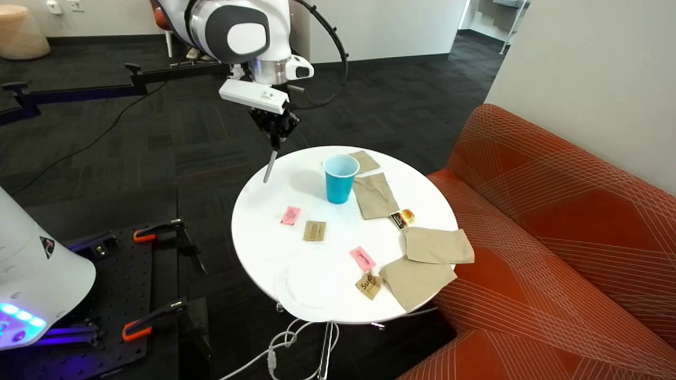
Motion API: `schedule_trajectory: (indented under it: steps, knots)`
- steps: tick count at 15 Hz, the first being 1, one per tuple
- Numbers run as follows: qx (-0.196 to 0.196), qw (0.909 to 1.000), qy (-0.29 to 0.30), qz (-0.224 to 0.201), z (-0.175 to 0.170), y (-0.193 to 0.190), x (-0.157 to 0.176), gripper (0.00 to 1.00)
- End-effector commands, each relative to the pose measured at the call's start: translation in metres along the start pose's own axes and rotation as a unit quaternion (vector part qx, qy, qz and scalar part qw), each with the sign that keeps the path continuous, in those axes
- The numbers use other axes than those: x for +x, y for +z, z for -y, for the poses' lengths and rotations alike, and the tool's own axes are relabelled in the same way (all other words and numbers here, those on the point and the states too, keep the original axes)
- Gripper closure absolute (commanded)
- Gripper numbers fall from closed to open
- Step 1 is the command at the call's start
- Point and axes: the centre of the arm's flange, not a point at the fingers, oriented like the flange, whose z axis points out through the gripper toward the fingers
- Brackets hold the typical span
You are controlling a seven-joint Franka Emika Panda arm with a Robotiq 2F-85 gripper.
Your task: Take the marker from the blue cup and place it on the table
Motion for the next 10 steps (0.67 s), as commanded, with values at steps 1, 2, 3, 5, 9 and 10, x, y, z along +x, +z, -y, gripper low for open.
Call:
schedule_trajectory:
  steps: [1, 2, 3, 5, 9, 10]
  knots:
    - [-0.010, 0.9998, -0.002, 0.017, -0.016, 0.031, 0.021, 0.96]
    - [-0.012, 0.9997, -0.004, 0.021, -0.020, 0.040, 0.024, 0.96]
    - [-0.016, 0.9995, -0.005, 0.027, -0.025, 0.049, 0.026, 0.96]
    - [-0.018, 0.9993, -0.004, 0.033, -0.032, 0.065, 0.028, 0.96]
    - [-0.018, 0.9991, -0.001, 0.039, -0.039, 0.092, 0.030, 0.96]
    - [-0.016, 0.9991, -0.002, 0.039, -0.039, 0.097, 0.031, 0.96]
